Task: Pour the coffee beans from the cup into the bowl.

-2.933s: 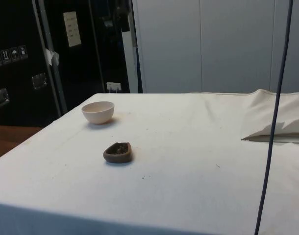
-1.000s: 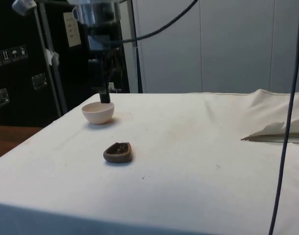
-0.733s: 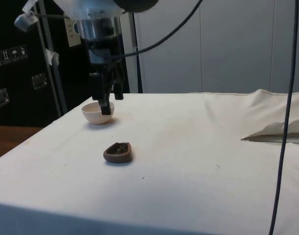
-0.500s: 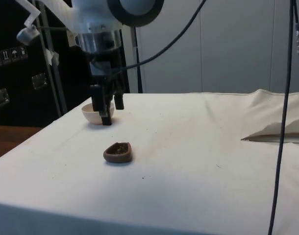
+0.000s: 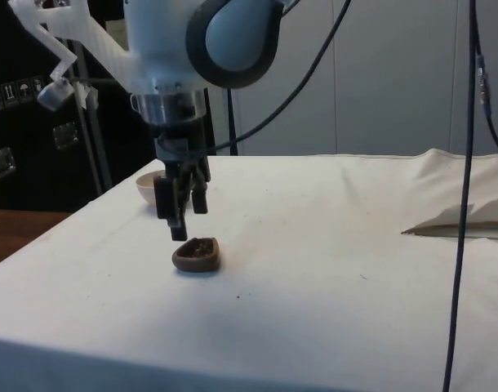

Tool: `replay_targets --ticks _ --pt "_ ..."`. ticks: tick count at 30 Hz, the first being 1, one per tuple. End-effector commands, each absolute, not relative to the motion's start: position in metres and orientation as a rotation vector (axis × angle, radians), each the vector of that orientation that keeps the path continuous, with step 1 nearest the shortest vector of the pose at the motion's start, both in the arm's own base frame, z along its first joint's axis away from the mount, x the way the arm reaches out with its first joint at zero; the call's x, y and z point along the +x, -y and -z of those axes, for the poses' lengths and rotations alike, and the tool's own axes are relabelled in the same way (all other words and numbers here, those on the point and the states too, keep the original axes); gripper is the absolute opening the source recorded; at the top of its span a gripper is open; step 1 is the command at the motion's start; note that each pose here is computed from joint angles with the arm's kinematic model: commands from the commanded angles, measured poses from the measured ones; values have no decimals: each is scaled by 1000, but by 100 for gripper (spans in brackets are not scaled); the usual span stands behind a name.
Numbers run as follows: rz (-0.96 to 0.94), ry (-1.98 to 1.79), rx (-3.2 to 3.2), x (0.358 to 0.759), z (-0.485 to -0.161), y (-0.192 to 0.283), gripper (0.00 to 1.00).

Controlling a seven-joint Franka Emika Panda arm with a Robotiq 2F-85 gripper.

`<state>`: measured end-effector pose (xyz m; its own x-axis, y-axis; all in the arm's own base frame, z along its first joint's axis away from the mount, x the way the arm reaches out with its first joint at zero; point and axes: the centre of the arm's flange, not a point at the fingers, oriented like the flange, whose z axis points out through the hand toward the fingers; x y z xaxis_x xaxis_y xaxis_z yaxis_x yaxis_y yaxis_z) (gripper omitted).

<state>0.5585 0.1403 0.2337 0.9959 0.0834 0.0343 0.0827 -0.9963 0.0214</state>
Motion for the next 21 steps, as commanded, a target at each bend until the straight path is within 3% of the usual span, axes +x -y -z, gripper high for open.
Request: replay_targets --ticks 1,21 --pt "-67 -124 3116 559 -231 -140 100" --pt "-78 -68 3144 568 -192 -142 100"
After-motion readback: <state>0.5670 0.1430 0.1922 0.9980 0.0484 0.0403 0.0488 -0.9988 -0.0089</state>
